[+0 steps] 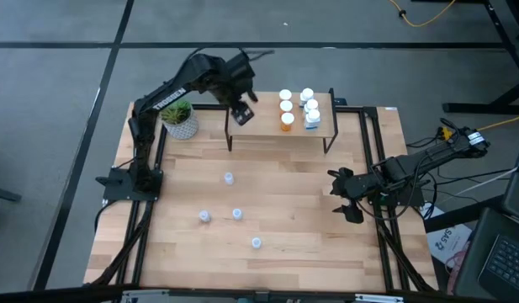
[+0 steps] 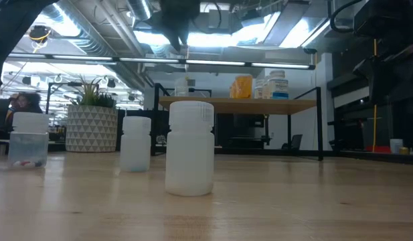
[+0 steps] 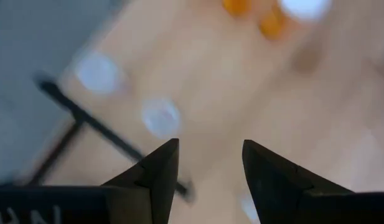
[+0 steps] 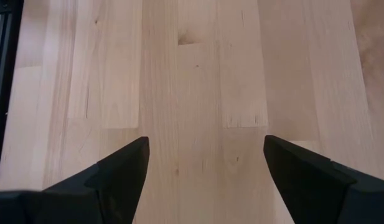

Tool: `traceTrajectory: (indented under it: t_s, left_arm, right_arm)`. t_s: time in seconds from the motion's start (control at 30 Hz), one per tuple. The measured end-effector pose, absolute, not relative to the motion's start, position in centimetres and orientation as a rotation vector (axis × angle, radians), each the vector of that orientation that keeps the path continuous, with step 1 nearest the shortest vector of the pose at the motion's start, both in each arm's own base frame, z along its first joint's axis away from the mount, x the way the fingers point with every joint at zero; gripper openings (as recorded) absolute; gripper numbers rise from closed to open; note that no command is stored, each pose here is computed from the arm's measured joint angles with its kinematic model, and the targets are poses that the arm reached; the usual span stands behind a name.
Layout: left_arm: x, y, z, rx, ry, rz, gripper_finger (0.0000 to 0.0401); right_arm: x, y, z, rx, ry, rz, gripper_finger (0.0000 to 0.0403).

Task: Pick and place medicine bottles onto shelf by color
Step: Put the transparent pill bottle on the shelf aligned with the other transparent pill bottles

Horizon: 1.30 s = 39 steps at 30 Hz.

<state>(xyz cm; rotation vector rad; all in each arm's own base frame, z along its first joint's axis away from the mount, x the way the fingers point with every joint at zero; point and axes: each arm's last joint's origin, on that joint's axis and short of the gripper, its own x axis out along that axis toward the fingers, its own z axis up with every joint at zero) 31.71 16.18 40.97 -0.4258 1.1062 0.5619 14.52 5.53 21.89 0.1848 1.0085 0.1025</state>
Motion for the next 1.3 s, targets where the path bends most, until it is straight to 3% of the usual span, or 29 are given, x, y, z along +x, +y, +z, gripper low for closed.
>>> traceTrajectory:
  t_s: [0.2,0.5,0.67,0.8,1.03,1.17,1.3]
  left_arm:
    - [32.4,11.2,42.2,-0.489,1.087,0.394,0.0169]
    - [32.0,-0.1,44.2,-0.328,1.084,0.104,0.0169]
    - [31.1,-6.9,43.6,-0.166,1.101,0.095,0.0169]
    - [28.9,-10.7,42.7,-0.154,1.100,0.175,0.0169]
    - [26.3,-15.1,37.3,-0.237,1.199,0.403,0.0169]
    - [25.2,-16.4,32.2,-0.192,1.294,0.530,0.0169]
    - [24.9,-16.7,28.3,-0.209,1.358,0.531,0.0169]
  right_arm:
    - [14.5,5.5,21.9,0.185,1.006,0.103,0.0317]
    - [14.5,5.5,21.9,0.245,1.009,0.071,0.0317]
    - [14.6,5.5,21.9,0.282,1.010,0.051,0.0317]
    - [14.6,5.6,21.9,0.282,1.006,0.053,0.0317]
    - [14.7,5.6,21.9,0.283,1.005,0.053,0.0317]
    - [14.8,5.6,21.9,0.284,0.999,0.055,0.0317]
    - [14.8,5.7,22.0,0.288,0.988,0.059,0.0317]
